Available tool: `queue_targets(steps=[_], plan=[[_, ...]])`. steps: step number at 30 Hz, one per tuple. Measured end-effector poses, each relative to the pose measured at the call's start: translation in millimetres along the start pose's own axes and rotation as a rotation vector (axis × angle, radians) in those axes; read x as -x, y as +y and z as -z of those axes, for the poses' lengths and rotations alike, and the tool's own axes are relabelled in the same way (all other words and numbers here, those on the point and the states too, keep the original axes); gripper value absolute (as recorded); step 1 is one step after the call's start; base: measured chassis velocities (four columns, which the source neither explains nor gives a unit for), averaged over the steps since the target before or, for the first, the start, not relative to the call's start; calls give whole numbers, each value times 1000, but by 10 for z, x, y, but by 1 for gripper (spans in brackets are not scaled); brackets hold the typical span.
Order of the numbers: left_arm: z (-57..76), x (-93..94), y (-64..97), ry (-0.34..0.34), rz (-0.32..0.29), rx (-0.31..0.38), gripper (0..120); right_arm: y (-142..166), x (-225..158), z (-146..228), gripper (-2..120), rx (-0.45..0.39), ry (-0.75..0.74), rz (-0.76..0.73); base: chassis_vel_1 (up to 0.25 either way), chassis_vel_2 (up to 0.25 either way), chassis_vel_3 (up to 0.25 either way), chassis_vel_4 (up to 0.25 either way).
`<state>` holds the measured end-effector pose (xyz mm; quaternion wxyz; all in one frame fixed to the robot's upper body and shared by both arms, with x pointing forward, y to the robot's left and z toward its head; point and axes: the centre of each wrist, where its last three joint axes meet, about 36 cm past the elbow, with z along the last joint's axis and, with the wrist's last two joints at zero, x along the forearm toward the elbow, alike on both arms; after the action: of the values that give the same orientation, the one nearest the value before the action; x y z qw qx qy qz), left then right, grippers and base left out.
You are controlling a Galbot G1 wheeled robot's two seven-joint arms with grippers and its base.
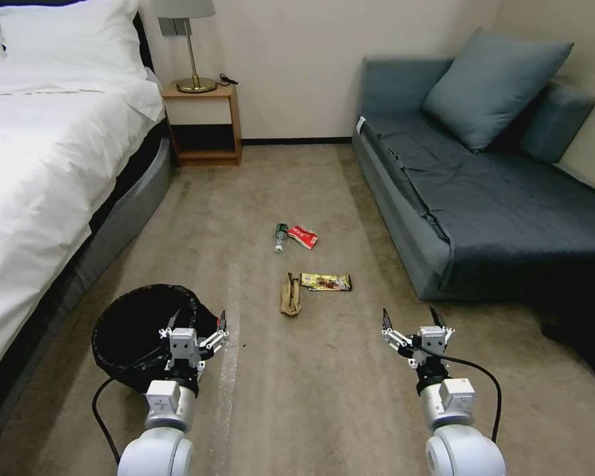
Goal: Pick up the trash bin, then pick up the garbage on the floor and place it into the trash bin.
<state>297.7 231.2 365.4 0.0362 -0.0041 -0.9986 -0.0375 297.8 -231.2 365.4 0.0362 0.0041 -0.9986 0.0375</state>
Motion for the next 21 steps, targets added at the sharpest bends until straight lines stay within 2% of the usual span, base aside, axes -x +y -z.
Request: queue_targets(steps=[21], plan=[[0, 0, 0, 0, 0, 0, 100, 0, 0, 0, 100, 0, 0, 0, 0, 0, 0, 0]])
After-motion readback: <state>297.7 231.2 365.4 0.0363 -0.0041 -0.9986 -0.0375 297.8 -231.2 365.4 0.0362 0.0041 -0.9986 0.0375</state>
